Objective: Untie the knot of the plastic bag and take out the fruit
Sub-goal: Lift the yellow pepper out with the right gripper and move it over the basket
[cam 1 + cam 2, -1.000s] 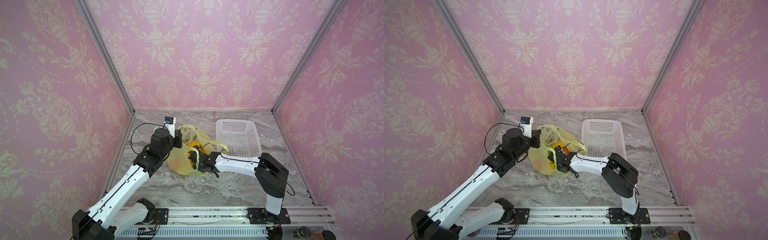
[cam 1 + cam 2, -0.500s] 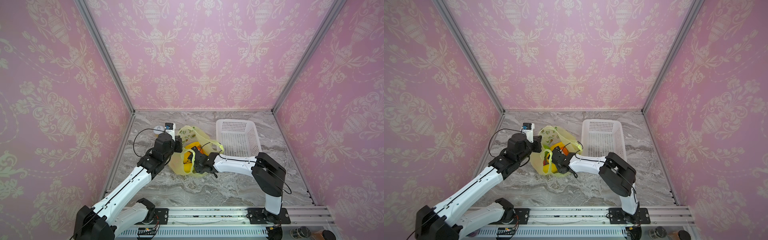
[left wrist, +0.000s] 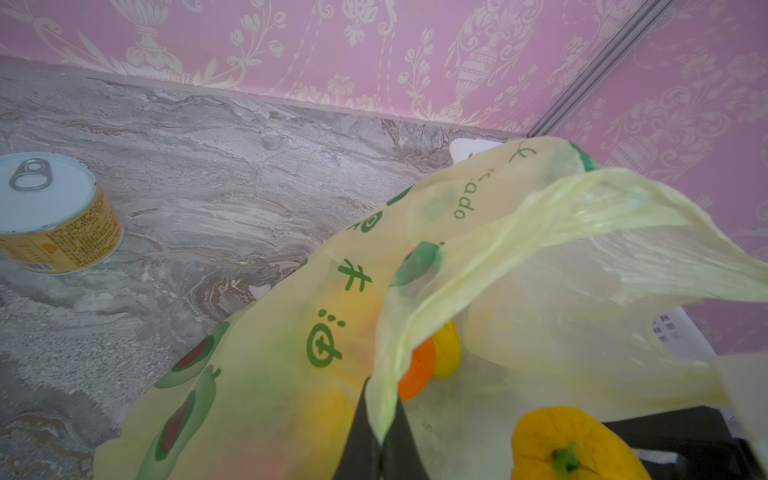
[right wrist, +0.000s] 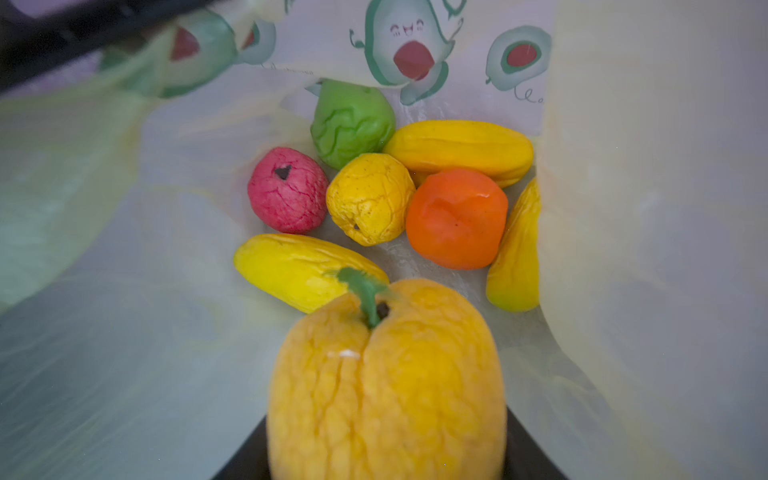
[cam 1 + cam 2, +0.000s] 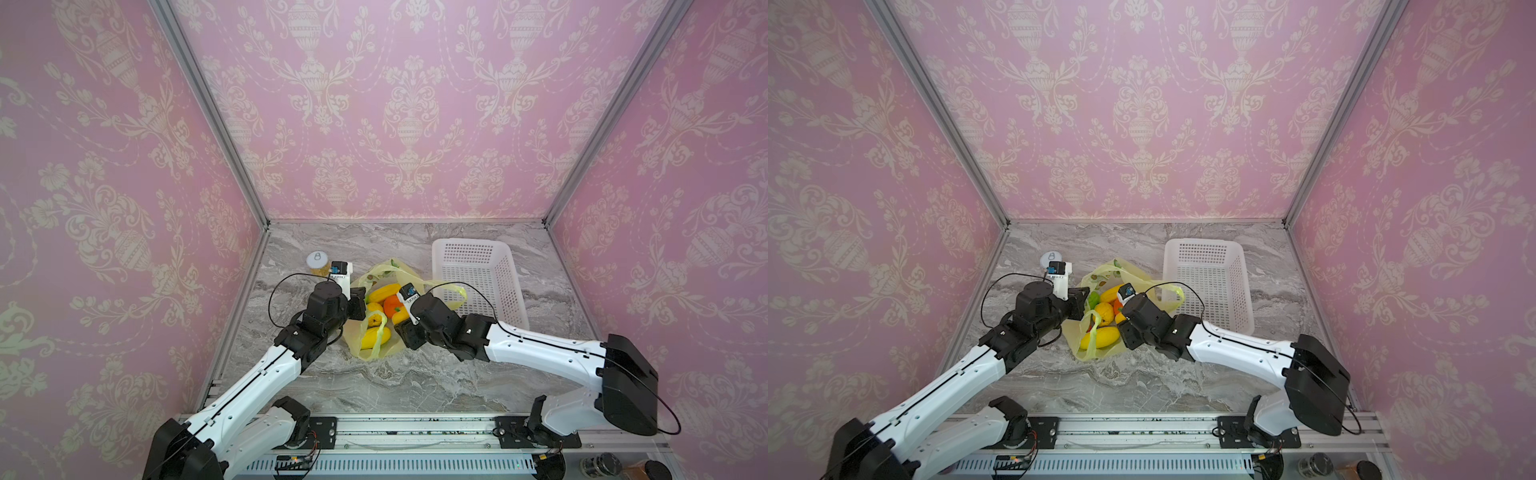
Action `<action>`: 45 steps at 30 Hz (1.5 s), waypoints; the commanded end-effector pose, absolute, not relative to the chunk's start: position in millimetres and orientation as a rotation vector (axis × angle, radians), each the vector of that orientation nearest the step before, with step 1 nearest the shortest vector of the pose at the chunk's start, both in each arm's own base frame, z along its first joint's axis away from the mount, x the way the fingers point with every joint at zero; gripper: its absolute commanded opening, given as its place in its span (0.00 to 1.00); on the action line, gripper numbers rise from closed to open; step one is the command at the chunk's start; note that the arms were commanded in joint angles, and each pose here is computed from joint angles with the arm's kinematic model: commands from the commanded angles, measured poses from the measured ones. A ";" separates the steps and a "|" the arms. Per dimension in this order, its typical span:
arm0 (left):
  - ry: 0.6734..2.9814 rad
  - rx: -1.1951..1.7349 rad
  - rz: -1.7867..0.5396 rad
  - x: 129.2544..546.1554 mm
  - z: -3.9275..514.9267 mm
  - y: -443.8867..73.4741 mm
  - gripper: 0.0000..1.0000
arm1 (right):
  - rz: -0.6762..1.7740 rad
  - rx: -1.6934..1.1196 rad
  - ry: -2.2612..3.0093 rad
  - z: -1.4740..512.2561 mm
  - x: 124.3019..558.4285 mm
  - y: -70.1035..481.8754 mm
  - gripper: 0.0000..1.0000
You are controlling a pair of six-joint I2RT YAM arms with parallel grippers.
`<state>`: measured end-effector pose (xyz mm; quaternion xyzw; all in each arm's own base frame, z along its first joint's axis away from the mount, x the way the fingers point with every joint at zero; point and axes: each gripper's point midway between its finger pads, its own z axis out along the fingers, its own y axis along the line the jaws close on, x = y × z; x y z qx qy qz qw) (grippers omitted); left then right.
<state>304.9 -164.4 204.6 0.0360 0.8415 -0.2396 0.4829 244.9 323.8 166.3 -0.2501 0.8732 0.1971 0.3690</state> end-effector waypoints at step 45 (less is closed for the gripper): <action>2.008 0.271 -0.721 280.0 207.5 -184.1 0.00 | 0.219 0.151 2.346 112.5 321.7 115.8 0.12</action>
